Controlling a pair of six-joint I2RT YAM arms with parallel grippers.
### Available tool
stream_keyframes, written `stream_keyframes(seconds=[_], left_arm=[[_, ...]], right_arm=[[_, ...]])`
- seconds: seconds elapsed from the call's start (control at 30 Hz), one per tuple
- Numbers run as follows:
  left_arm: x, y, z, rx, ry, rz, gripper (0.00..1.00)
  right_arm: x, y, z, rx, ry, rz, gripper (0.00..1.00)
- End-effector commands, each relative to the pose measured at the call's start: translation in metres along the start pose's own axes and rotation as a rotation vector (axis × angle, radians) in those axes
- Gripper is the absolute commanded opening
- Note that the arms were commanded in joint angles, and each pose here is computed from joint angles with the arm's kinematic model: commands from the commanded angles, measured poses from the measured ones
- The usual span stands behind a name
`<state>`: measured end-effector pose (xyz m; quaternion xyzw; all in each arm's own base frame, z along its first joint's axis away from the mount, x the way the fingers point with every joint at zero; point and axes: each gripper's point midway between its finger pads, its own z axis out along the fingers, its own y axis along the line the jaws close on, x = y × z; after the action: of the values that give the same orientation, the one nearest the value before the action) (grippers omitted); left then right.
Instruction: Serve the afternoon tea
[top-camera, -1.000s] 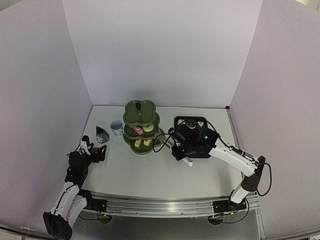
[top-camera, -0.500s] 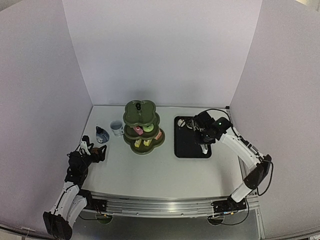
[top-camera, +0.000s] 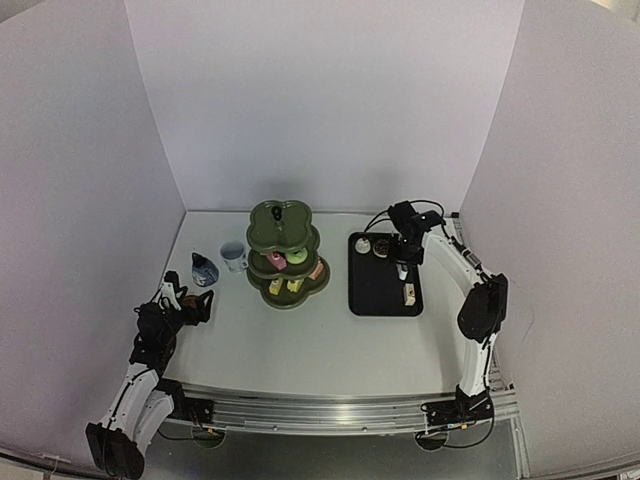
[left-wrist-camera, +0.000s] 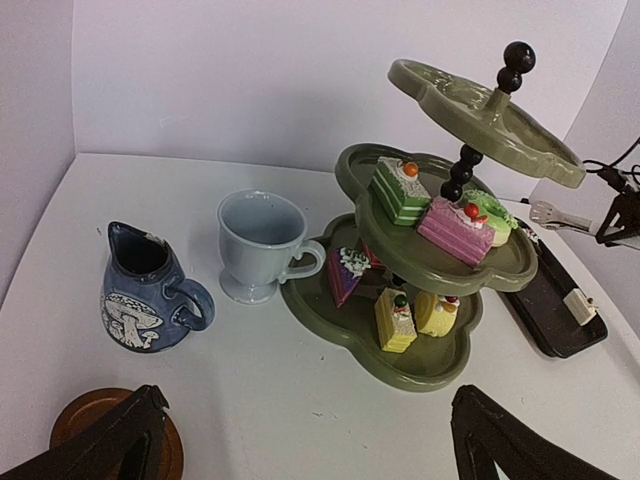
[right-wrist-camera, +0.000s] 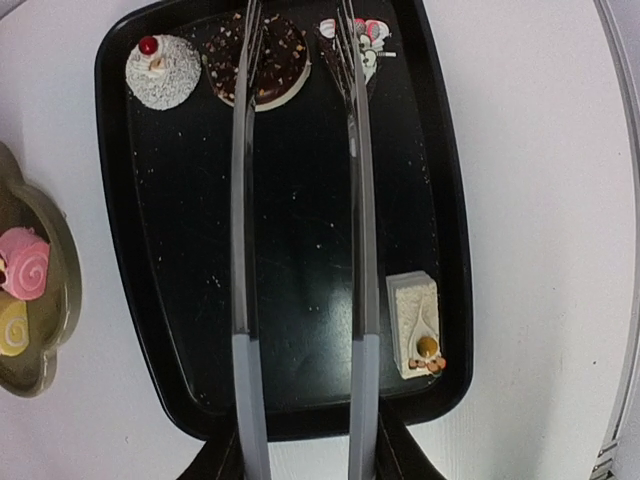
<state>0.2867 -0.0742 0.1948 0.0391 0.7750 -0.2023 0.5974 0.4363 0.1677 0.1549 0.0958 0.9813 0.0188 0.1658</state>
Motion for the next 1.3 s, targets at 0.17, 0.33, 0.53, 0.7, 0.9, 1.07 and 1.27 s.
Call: stream_keyframes(seconds=[0.17,0.33,0.53,0.7,0.9,1.07,1.27], left_arm=[[-0.008,-0.004,-0.002,0.016,-0.034,0.005,1.00],[-0.006,-0.005,-0.001,0.021,-0.030,0.000,1.00],[-0.006,-0.004,-0.001,0.019,-0.029,0.002,1.00],[-0.005,-0.004,0.000,0.019,-0.026,0.000,1.00],[-0.004,-0.004,0.001,0.020,-0.021,-0.005,1.00],[-0.005,-0.004,0.000,0.021,-0.025,-0.003,1.00],[-0.005,-0.004,0.000,0.017,-0.027,-0.001,1.00]], right_arm=[[-0.012,0.011,0.025,-0.040,0.031,0.053,0.35],[-0.010,0.011,0.036,-0.041,0.051,0.068,0.36],[-0.012,0.012,0.031,-0.059,0.043,0.089,0.35],[-0.012,0.015,0.018,-0.094,0.039,0.109,0.35],[-0.009,0.024,0.011,-0.157,0.045,0.152,0.34],[-0.017,0.022,0.006,-0.148,0.009,0.166,0.34],[-0.009,0.022,0.008,-0.146,0.031,0.184,0.33]])
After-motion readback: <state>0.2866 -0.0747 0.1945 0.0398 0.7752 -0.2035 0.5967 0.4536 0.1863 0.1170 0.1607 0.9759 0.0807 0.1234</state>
